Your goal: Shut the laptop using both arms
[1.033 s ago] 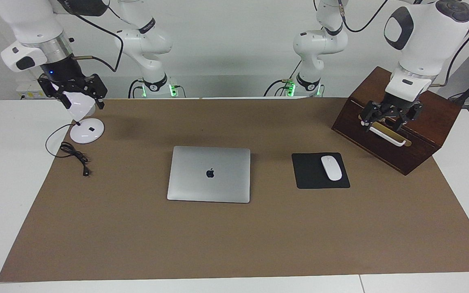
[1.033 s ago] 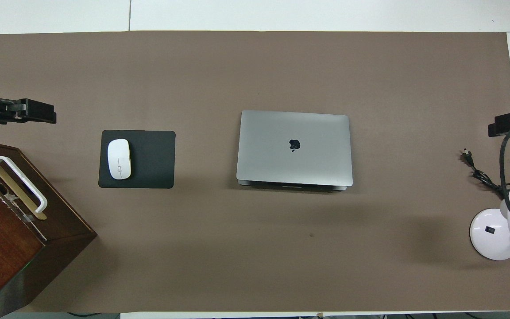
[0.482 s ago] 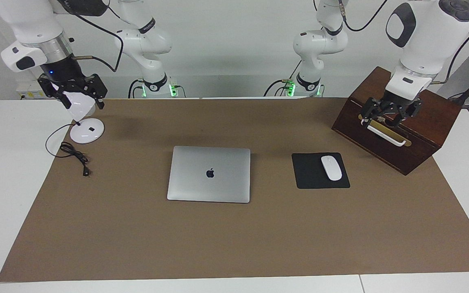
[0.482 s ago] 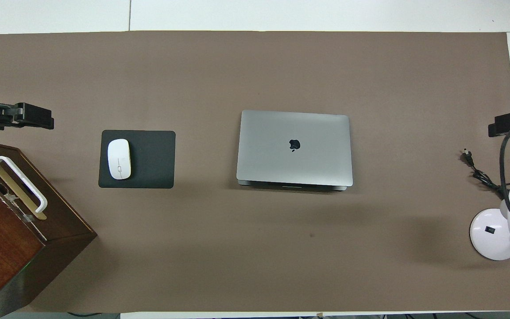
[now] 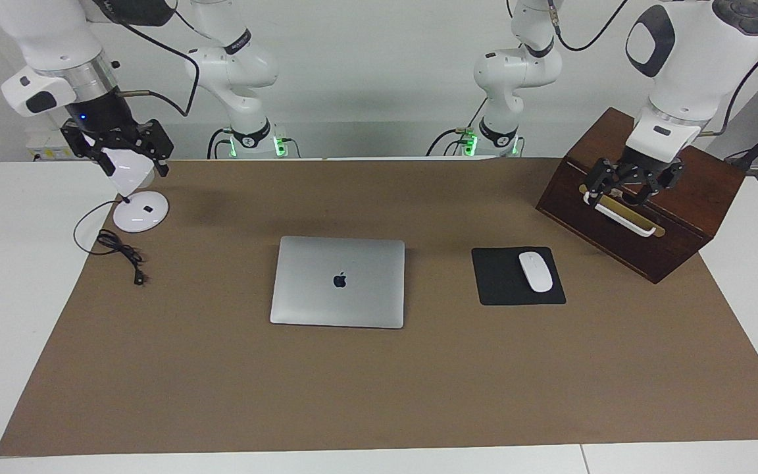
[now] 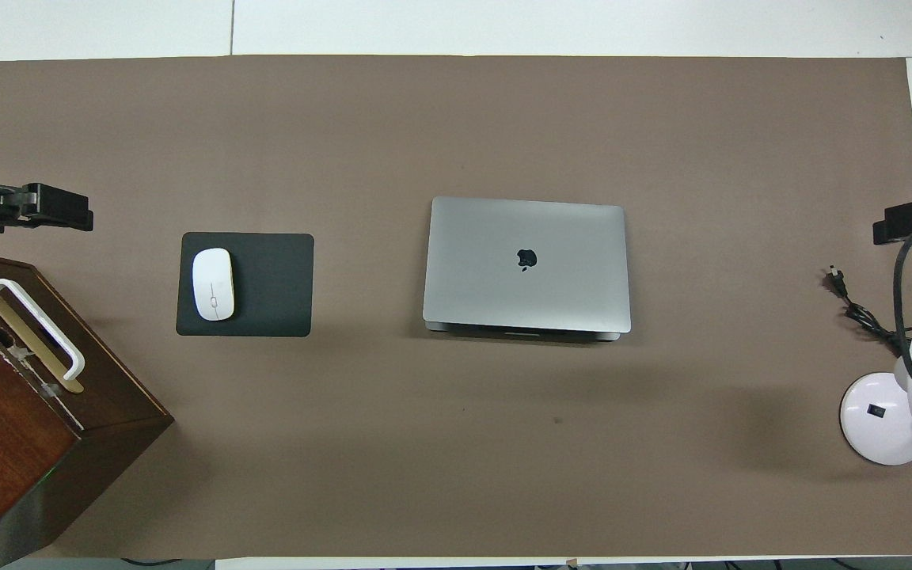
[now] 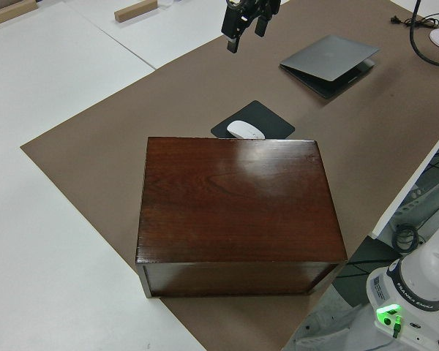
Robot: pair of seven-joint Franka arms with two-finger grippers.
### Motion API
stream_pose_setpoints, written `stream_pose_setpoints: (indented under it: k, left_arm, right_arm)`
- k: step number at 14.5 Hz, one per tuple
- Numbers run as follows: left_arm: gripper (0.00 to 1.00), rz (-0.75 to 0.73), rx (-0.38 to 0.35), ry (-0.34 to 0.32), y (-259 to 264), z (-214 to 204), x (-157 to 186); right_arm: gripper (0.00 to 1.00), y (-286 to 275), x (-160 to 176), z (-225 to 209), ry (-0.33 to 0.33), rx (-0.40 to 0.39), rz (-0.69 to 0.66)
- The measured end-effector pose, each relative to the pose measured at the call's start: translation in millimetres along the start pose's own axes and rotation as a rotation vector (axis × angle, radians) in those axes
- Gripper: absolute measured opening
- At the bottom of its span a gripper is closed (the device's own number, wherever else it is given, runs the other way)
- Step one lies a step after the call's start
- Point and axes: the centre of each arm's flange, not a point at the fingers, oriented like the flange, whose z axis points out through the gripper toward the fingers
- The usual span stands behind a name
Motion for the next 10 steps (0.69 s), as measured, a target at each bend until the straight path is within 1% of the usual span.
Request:
stream_pose_setpoints:
  k: [10]
  left_arm:
    - [1.0,0.0,0.0,-0.015,0.2,1.4,-1.6]
  right_arm:
    - [1.0,0.0,0.0,0.0,0.0,0.0,0.0]
